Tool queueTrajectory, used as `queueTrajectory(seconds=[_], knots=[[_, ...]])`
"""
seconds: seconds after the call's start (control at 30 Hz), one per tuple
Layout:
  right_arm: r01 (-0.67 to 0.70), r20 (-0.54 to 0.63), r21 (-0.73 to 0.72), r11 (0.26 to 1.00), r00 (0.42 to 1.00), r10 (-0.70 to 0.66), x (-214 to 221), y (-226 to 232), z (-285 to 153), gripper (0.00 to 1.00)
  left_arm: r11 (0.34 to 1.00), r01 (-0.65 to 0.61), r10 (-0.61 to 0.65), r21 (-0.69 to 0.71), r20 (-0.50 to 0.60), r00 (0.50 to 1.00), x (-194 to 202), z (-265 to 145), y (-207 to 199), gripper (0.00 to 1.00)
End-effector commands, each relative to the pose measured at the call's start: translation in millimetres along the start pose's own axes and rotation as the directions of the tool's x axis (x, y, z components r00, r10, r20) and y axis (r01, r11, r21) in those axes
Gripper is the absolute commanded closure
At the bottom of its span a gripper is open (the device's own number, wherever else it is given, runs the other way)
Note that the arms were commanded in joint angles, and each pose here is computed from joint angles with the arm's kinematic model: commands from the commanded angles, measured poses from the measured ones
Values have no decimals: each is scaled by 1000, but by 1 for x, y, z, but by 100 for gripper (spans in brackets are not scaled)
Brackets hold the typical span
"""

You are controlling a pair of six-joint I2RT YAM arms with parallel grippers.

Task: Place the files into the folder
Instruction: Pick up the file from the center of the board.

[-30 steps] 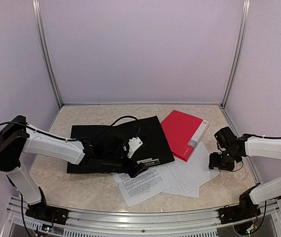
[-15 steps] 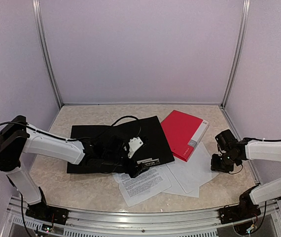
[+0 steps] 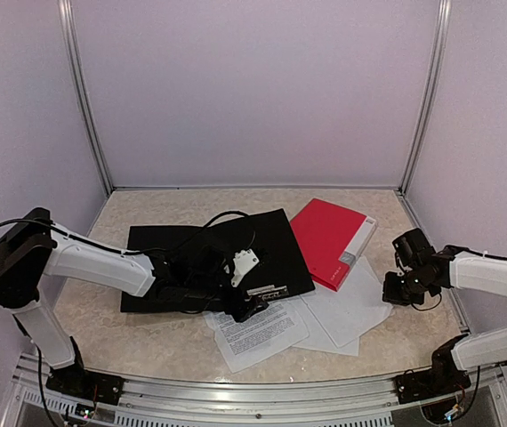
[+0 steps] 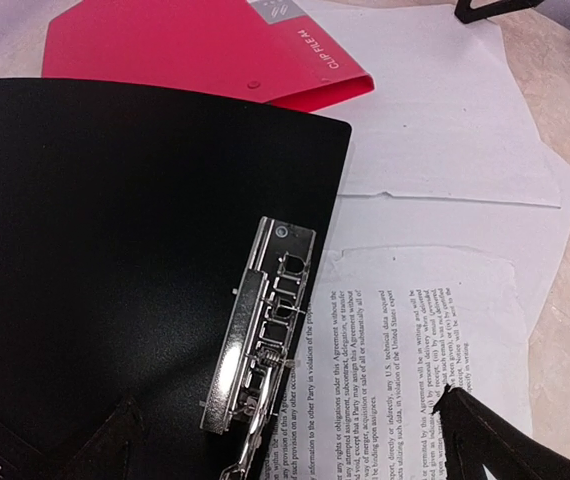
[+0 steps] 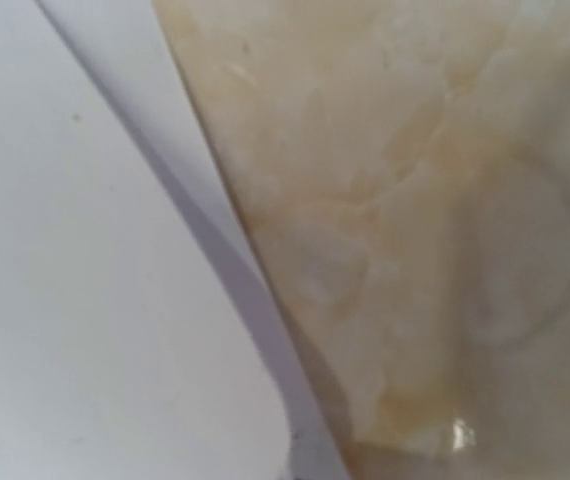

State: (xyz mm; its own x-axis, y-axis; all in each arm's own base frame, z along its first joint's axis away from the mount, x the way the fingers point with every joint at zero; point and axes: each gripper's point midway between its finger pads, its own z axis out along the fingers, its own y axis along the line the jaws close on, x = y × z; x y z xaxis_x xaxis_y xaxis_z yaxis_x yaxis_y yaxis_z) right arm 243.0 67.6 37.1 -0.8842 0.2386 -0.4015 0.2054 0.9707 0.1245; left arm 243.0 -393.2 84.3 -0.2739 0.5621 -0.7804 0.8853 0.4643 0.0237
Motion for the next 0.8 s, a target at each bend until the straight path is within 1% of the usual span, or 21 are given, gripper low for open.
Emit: queueTrajectory(seconds=[0.0, 0.13, 0.23, 0.4, 0.57, 0.67, 0.77], knots=[[17, 42, 16, 1000, 999, -18, -18, 1, -12, 100, 1000, -4, 4, 4, -9, 1000, -3, 3, 0, 1], [17, 84, 13, 1000, 996, -18, -32, 4, -24, 100, 1000, -5, 4, -16, -14, 1000, -5, 2, 4, 1], [-2, 138, 52, 999, 990, -5, -46, -2, -42, 100, 999, 0, -1, -48, -26, 1000, -8, 3, 10, 1], [-38, 265, 115, 993, 964, 6, -78, -13, -87, 100, 995, 30, -32, -94, -22, 999, -14, 1, 22, 1], [-50, 356, 173, 984, 934, -15, -103, -22, -134, 100, 990, 78, -80, -120, -14, 997, -24, -1, 32, 1], [-44, 389, 160, 986, 921, -22, -114, -19, -155, 100, 987, 86, -87, -135, -2, 996, -31, -3, 37, 1], [-25, 419, 101, 995, 908, -20, -124, -5, -172, 100, 985, 94, -92, -144, 18, 996, -41, -4, 41, 1]])
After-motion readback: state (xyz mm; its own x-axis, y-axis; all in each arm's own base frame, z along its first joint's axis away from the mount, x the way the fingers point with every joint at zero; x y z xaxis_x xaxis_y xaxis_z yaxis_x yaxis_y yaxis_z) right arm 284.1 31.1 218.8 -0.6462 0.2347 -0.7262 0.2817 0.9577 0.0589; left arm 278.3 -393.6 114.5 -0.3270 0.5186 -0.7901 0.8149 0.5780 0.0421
